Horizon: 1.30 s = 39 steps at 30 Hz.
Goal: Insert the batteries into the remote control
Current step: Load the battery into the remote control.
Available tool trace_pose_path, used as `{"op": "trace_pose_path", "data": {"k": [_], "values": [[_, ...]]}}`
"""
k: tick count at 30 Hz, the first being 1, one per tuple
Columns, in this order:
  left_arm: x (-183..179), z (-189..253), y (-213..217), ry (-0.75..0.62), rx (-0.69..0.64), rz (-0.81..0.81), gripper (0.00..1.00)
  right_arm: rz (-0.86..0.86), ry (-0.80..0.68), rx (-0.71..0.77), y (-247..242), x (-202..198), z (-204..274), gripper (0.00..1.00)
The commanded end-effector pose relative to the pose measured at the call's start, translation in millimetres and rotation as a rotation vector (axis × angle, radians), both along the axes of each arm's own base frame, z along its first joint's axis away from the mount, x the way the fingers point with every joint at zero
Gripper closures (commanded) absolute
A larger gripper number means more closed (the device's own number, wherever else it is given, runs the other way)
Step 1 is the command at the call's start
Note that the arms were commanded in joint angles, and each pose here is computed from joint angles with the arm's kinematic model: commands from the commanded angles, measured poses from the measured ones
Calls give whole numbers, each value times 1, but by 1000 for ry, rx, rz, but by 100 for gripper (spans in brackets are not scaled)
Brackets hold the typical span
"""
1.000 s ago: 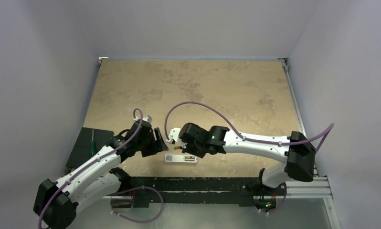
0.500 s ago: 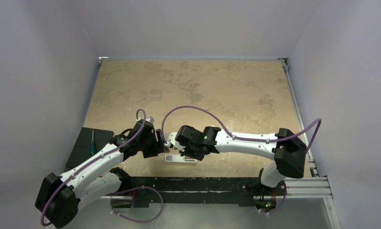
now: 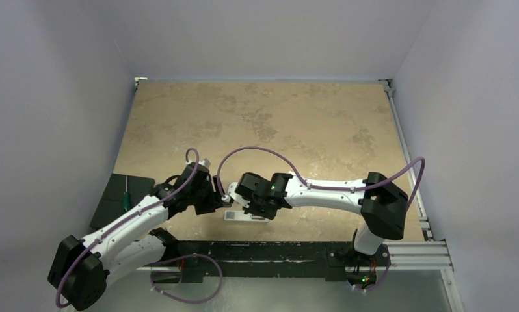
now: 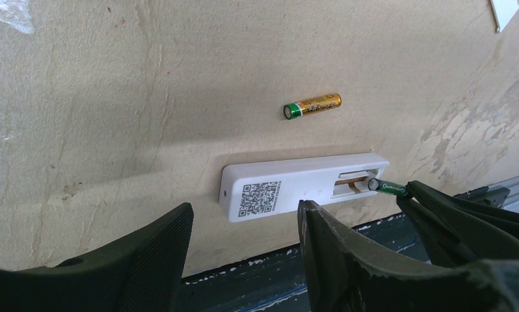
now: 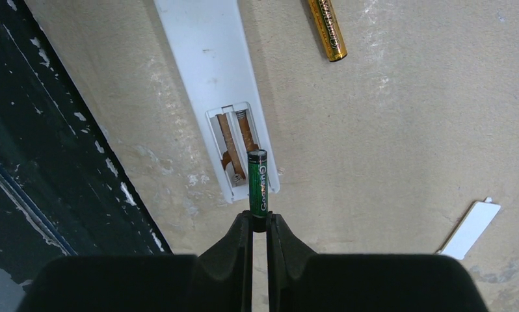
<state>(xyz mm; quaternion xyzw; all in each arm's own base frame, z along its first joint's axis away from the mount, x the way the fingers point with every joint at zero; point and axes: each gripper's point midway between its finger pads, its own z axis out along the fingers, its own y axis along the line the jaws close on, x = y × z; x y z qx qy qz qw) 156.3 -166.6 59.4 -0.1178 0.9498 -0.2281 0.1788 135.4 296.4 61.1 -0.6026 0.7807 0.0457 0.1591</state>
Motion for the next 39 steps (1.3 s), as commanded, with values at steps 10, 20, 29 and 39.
{"op": "trace_pose_path", "data": {"k": [10,20,29,39], "values": [[1,-1,-4,-13,-11,-28,41,25,14,20,15,0,3,100],[1,-2,-4,-11,-8,-29,40,36,33,14,15,-3,-2,99],[1,-2,-4,-10,-8,-28,40,28,26,11,17,-1,-4,97],[1,-1,-4,-12,-11,-27,40,17,21,10,18,1,-4,93]]}}
